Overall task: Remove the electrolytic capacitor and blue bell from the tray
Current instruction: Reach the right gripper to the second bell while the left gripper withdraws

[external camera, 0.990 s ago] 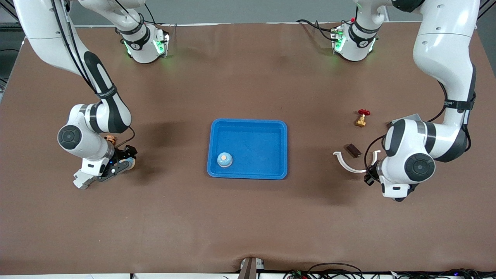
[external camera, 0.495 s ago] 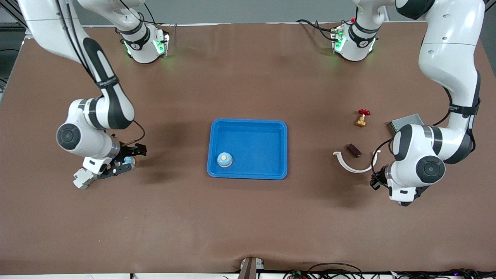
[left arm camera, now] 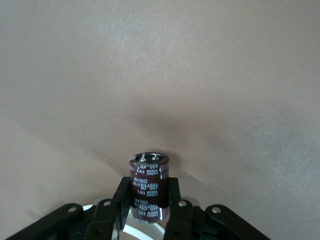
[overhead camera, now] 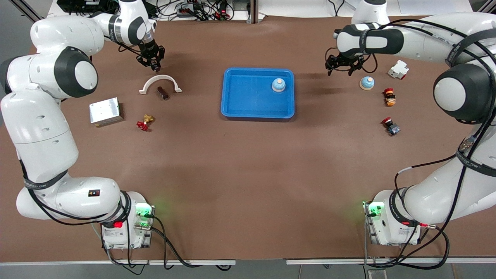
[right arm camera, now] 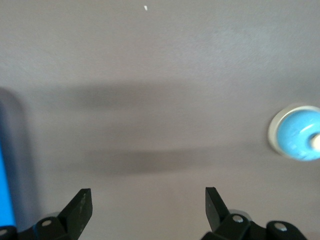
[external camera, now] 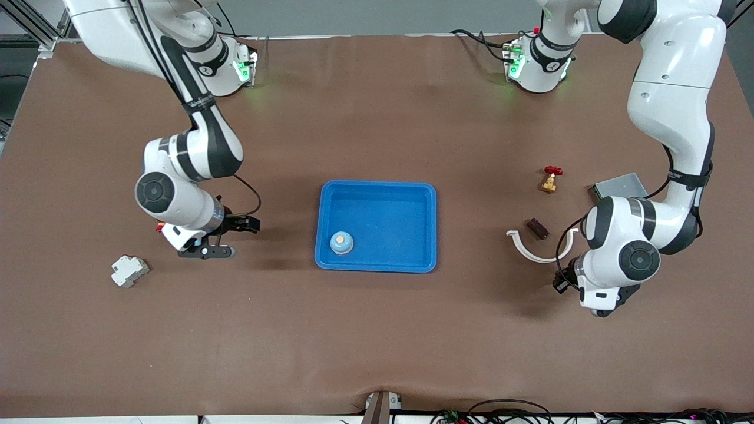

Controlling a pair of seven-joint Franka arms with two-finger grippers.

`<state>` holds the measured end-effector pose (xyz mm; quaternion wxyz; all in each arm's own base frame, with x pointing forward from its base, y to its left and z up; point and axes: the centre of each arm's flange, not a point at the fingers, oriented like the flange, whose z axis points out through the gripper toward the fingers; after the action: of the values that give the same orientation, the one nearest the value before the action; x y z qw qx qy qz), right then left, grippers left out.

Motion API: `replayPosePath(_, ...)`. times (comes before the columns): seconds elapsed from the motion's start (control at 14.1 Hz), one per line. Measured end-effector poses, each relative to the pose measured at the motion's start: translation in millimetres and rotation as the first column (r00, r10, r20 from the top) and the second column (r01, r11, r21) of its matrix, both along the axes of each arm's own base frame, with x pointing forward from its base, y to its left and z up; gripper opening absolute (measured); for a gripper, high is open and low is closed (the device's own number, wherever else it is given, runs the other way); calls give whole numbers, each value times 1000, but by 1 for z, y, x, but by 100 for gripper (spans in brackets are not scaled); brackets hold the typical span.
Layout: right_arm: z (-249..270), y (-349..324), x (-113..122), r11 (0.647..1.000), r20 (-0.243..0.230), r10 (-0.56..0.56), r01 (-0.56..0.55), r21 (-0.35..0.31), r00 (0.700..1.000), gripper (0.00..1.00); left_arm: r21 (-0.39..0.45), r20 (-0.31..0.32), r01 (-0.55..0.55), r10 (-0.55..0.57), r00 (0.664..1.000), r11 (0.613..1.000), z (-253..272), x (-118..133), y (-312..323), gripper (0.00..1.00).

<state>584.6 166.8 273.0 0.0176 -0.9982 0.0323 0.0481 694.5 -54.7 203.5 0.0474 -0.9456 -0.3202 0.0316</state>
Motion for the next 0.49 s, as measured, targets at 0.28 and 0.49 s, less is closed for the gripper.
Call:
replayPosePath(0.28, 18, 45, -1, 987, 33, -159, 159, 0, 987, 100, -1, 0, 0, 0, 1000, 1000, 0, 0, 0, 34)
replayPosePath(0.49, 32, 78, -1, 967, 53, -253, 252, 17, 966, 100, -22, -5, -17, 17, 1000, 1000, -1, 0, -1, 39)
